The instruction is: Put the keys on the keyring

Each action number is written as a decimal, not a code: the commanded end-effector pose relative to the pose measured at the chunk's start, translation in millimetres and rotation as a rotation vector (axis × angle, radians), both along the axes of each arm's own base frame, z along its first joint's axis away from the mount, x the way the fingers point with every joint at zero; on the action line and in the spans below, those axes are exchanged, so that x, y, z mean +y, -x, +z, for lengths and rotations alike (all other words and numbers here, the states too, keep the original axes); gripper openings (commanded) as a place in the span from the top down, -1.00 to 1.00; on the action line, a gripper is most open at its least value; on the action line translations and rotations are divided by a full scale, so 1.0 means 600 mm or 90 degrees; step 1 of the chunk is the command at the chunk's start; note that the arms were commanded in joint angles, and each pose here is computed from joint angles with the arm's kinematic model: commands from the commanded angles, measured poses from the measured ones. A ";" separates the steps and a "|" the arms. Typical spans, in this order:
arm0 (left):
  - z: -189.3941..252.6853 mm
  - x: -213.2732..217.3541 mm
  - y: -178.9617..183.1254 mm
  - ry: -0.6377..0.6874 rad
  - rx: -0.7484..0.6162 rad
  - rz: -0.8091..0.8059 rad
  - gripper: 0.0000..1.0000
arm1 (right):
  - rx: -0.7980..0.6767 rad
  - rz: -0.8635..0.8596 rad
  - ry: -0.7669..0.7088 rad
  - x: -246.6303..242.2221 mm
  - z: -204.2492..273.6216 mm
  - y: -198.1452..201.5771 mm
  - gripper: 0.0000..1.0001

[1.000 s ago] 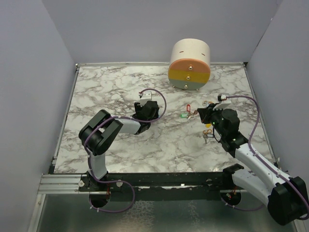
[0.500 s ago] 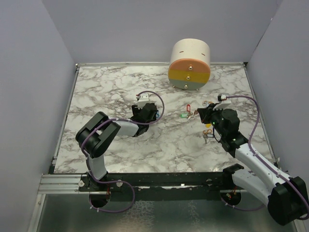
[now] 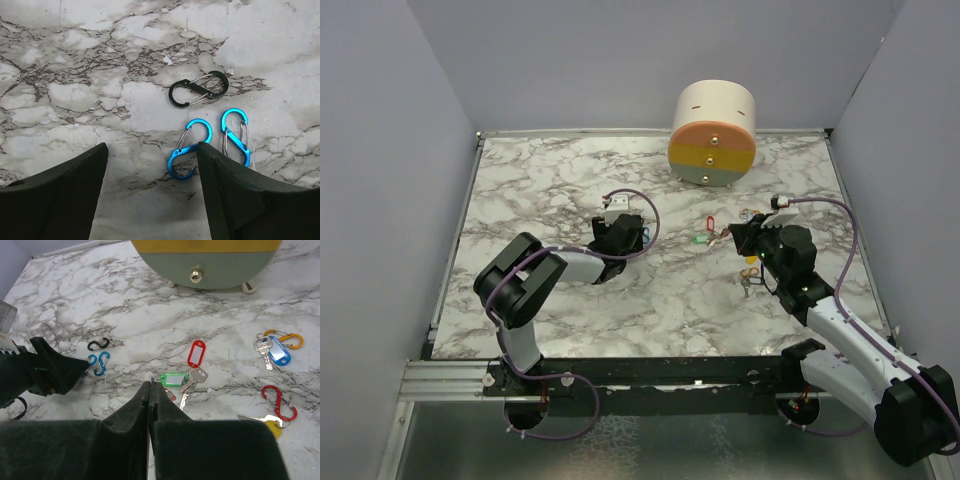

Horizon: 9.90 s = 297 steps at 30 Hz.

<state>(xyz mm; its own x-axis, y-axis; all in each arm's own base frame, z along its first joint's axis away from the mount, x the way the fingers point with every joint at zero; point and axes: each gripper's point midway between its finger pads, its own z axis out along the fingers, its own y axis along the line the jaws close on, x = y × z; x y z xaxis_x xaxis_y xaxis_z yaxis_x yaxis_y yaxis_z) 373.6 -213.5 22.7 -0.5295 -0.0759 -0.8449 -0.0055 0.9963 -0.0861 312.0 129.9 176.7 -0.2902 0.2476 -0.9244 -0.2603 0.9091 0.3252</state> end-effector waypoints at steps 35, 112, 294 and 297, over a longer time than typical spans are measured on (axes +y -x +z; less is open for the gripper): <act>0.039 0.015 0.045 -0.008 0.000 -0.067 -0.51 | -0.012 0.013 -0.008 0.006 0.012 -0.003 0.99; -0.028 -0.010 0.075 -0.037 0.061 -0.170 1.00 | -0.013 0.026 0.005 0.009 0.010 -0.001 0.98; 0.219 -0.080 0.065 0.042 -0.109 -0.061 -0.98 | 0.060 0.248 0.103 0.150 -0.083 0.018 0.98; 0.223 -0.077 0.066 0.044 -0.113 -0.061 -0.98 | 0.064 0.223 0.101 0.151 -0.083 -0.002 0.99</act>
<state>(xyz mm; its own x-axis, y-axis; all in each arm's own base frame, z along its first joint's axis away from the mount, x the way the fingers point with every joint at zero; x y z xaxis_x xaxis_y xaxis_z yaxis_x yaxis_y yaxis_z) 334.1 -269.7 145.8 -0.4055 -0.0716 -0.9113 0.1403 0.9803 -0.1394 288.9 217.2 110.1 -0.4589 -0.0714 -0.8856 -0.5834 0.7760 0.2397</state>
